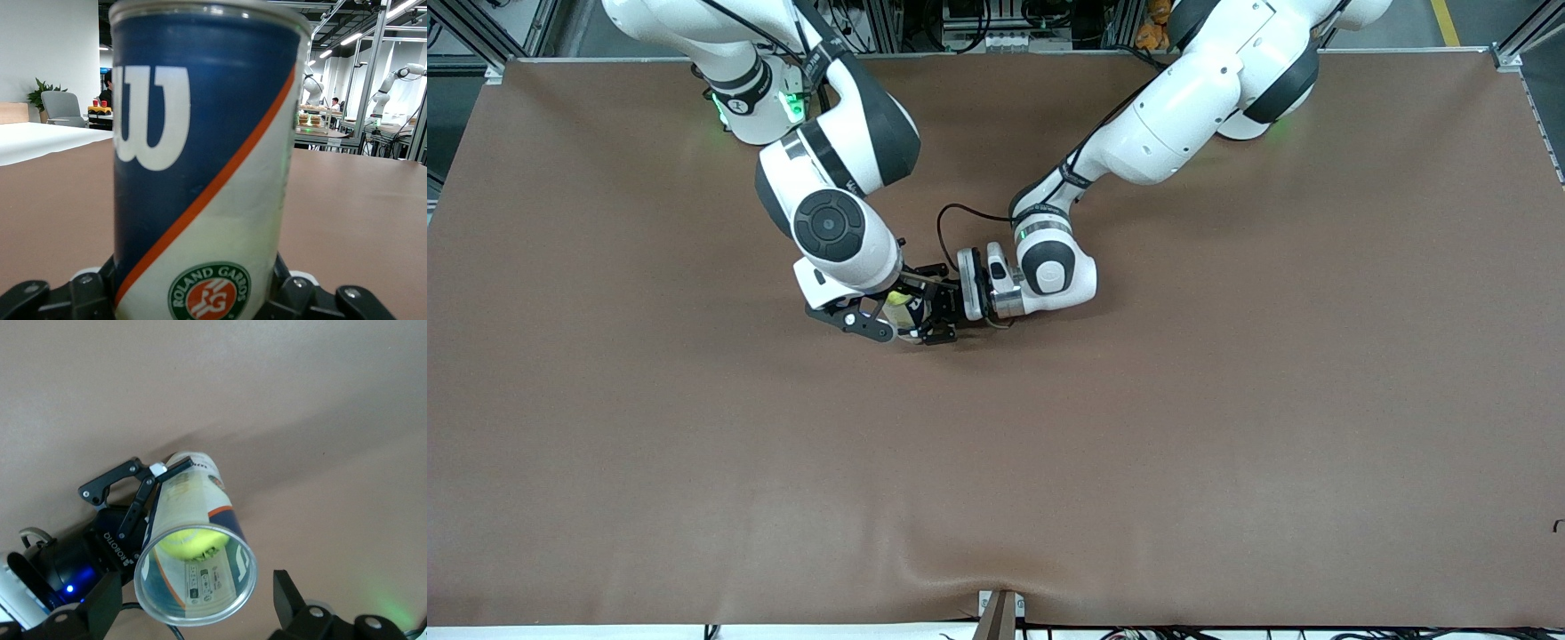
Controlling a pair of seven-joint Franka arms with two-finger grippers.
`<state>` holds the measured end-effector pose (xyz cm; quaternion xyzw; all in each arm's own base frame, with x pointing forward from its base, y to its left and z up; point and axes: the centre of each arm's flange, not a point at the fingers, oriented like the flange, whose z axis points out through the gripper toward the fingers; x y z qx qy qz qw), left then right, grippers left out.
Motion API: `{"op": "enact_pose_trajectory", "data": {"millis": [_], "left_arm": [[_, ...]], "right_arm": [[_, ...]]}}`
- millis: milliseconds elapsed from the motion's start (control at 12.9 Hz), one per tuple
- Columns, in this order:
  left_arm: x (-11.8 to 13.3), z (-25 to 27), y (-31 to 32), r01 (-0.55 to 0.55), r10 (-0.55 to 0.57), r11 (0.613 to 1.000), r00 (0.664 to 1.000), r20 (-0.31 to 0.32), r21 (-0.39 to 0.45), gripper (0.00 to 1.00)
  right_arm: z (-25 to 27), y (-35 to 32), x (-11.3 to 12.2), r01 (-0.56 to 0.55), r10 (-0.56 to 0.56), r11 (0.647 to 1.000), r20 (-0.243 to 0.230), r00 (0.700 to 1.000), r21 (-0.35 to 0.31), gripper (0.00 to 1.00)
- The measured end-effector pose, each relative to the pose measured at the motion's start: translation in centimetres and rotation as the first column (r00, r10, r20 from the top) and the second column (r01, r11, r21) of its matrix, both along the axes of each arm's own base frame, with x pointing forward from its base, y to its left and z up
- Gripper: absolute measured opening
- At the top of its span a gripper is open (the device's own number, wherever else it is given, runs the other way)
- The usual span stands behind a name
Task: Insert tennis ball vertically with right arm
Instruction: 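Open the right gripper to drop the second ball into the can, then lower the can upright onto the table with the left gripper while the right gripper withdraws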
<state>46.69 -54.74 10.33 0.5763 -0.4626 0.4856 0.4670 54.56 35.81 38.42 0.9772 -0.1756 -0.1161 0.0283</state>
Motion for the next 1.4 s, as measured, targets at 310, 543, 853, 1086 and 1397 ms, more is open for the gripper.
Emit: {"op": "enact_pose_trajectory", "data": {"millis": [310,543,853,1086,1397], "left_arm": [[0.0,-0.3,0.3,-0.004,0.004,1.000,1.000,-0.004,0.014,1.00],[0.1,-0.5,0.5,-0.006,0.006,1.000,1.000,-0.004,0.018,1.00],[-0.1,-1.4,1.6,-0.012,0.013,0.999,1.000,-0.021,0.039,1.00],[-0.6,-1.7,3.3,-0.013,0.016,0.998,0.999,-0.040,0.066,1.00],[-0.7,0.7,6.8,-0.028,0.033,0.995,0.998,-0.046,0.098,1.00]], "right_arm": [[3.8,-5.5,2.5,0.055,-0.055,0.998,0.028,0.998,0.026,1.00],[6.8,-11.5,4.4,-0.004,0.001,0.998,0.049,0.999,0.068,1.00],[8.8,-17.6,5.8,-0.124,0.117,0.989,0.080,0.990,0.085,1.00],[11.8,-22.2,6.0,-0.263,0.256,0.964,0.132,0.957,0.035,1.00],[16.1,-31.2,5.7,-0.289,0.277,0.957,0.183,0.943,0.040,1.00]]}}
